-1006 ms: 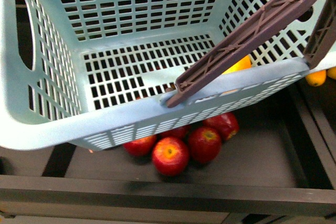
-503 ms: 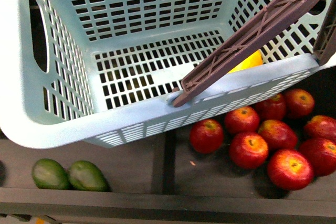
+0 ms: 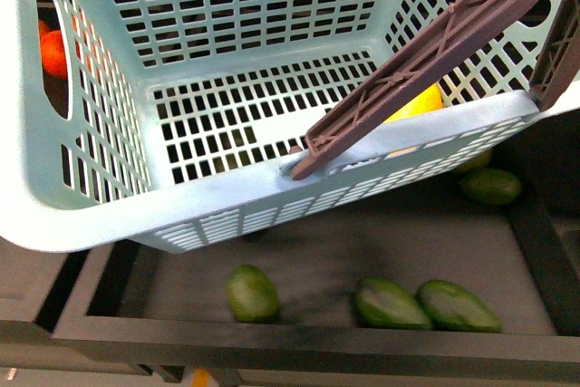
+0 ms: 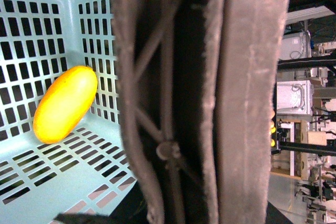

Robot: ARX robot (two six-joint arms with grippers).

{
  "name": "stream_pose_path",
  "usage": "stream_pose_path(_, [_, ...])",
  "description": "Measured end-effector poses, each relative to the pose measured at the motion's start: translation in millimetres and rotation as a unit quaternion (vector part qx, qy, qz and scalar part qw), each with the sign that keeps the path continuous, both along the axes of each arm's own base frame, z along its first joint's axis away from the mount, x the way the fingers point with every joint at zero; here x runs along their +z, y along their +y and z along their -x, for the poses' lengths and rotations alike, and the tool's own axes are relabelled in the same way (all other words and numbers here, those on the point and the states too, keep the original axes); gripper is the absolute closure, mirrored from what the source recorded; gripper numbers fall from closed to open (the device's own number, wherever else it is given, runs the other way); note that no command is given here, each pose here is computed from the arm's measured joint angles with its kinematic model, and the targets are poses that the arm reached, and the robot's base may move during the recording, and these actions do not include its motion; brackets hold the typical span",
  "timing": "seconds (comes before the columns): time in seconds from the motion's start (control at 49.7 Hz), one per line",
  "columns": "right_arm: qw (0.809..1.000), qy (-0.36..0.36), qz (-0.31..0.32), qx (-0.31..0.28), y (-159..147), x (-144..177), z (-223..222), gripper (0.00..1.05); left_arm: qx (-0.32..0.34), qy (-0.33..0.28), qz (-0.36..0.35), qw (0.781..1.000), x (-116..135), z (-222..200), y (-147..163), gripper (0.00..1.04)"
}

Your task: Pick mango and avocado into basket

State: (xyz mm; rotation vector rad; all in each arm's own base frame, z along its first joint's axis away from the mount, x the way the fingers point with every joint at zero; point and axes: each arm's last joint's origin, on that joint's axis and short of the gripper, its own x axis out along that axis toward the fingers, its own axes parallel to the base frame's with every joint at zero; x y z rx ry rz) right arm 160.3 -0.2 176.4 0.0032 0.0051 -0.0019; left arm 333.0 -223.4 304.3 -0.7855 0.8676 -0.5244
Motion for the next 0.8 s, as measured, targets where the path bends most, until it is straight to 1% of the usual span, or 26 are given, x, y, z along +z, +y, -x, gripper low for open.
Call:
stream_pose_path(0.543, [1.000, 0.001, 0.000, 0.000, 0.1, -0.3, 0.0, 0.09, -0.001, 0.000, 0.000, 1.000, 0.0, 0.0, 0.0, 0.90])
stream_pose_path(0.704, [1.000, 0.001, 0.000, 0.005, 0.5, -0.5, 0.0, 0.09, 0.018, -0.006, -0.006, 1.000, 0.7, -4.1, 6.9, 0.90])
stream_pose_path(0.805, [1.000, 0.001, 0.000, 0.003, 0.4, -0.4, 0.0, 0.09, 0.018, -0.010, -0.010, 1.000, 0.6, -4.1, 6.7, 0.90])
